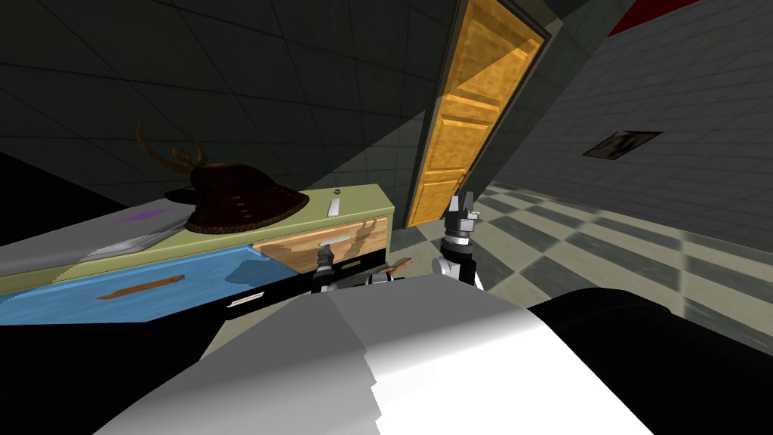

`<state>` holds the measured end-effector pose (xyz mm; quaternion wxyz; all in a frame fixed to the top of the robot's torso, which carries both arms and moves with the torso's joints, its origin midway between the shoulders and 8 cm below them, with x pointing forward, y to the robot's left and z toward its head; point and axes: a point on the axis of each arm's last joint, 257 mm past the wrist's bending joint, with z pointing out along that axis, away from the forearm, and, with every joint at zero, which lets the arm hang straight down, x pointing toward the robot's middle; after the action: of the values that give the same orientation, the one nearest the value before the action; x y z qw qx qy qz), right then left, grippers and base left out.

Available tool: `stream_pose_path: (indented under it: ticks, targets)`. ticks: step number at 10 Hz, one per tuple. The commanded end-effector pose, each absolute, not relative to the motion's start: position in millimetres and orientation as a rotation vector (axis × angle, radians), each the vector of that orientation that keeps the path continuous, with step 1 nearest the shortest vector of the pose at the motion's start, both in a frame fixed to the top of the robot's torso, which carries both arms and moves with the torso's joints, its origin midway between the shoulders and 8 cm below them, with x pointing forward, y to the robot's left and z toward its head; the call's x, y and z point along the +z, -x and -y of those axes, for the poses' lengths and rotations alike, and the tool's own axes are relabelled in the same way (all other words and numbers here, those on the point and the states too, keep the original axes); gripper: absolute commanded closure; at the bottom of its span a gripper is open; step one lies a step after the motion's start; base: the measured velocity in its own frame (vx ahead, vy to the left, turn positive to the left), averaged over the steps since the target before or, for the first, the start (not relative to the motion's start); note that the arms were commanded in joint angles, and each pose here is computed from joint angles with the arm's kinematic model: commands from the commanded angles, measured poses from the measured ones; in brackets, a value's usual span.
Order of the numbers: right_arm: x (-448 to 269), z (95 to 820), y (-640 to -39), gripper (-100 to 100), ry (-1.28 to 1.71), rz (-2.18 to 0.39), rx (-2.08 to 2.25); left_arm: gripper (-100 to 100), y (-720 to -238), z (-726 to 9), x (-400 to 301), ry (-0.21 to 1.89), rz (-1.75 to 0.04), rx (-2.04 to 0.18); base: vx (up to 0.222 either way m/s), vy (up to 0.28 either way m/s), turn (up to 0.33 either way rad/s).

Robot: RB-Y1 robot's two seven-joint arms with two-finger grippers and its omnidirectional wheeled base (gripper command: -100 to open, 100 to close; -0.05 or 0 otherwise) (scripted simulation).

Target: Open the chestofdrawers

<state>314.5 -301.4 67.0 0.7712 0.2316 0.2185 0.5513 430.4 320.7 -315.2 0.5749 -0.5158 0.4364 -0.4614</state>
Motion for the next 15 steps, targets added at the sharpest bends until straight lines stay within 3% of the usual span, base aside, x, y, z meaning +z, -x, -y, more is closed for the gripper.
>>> stream_pose_path:
  ticks: [1, 3, 4, 11, 15]
  targets:
    - [67, 301, -315, 0, -0.502, -0.474, 1.195, 100, -414, -322, -315, 1.205, -1.027, -1.092, 0.039, -0.028, 0.031]
    - [67, 301, -315, 0, -0.502, -0.474, 1.195, 100, -411, -321, -316, 1.204, -1.029, -1.092, 0.030, -0.020, 0.021]
    - [67, 301, -315, 0, -0.502, -0.474, 1.195, -100, -410, -328, -314, 1.181, -1.049, -1.081, -0.001, -0.007, -0.005]
    - [67, 301, -315, 0, -0.502, -0.474, 1.195, -100, -416, -358, -299, 1.102, -1.123, -1.030, -0.003, -0.021, 0.003]
    - [67, 301, -315, 0, -0.502, -0.474, 1.195, -100, -419, -334, -302, 1.184, -1.054, -1.077, -0.006, -0.038, 0.001]
